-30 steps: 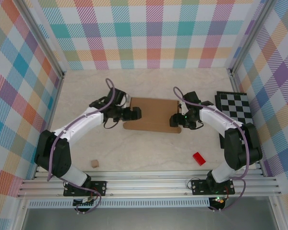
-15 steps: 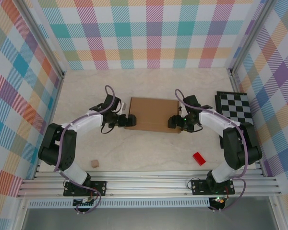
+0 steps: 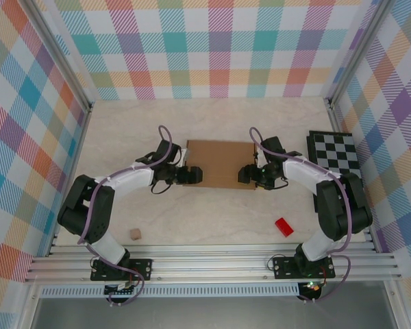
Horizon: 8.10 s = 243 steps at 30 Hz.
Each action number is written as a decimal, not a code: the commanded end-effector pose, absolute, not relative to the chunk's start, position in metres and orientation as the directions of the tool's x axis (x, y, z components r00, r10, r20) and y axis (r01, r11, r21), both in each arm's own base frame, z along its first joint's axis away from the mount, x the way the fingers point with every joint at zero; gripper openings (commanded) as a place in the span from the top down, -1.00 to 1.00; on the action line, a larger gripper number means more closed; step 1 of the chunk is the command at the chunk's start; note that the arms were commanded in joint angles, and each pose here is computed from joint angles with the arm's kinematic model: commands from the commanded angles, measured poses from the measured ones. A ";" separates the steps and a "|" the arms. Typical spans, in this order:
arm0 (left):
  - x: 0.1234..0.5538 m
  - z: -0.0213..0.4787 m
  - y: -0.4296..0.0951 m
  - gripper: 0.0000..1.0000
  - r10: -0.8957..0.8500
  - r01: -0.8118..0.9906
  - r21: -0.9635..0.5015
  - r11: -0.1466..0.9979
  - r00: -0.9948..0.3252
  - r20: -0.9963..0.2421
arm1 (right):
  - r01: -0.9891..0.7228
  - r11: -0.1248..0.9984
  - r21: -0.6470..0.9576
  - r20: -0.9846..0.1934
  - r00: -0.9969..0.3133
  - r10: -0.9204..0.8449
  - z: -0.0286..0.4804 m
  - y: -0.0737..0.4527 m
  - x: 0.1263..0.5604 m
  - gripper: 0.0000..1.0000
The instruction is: Fold the paper box
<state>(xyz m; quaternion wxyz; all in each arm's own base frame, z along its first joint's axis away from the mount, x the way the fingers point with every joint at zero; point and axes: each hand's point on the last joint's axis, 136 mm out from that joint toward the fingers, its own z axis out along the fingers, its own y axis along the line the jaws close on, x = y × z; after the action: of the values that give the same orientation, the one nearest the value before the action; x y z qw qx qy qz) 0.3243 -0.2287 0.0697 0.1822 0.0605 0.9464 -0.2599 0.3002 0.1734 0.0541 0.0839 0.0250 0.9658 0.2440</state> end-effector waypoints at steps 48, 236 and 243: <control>0.286 0.086 -0.224 -0.53 -0.001 0.089 -0.325 0.942 -0.964 -0.267 | -0.119 0.975 0.187 -0.213 -0.974 -0.078 0.061 0.153 0.297 -0.25; 0.280 0.098 -0.205 -0.70 -0.054 0.043 -0.307 0.951 -0.952 -0.301 | -0.165 0.949 0.270 -0.331 -0.941 -0.069 0.086 0.152 0.322 -0.24; 0.289 0.085 -0.228 -0.68 -0.011 0.099 -0.310 0.945 -0.943 -0.334 | -0.197 0.921 0.335 -0.352 -0.933 -0.071 0.073 0.160 0.330 -0.23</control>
<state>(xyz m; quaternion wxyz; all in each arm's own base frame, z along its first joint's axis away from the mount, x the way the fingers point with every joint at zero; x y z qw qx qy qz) 0.2767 -0.2180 0.0845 0.1460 0.0269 0.9770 -0.1531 0.3294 0.1526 0.0776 0.1708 -0.0633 0.9703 0.1591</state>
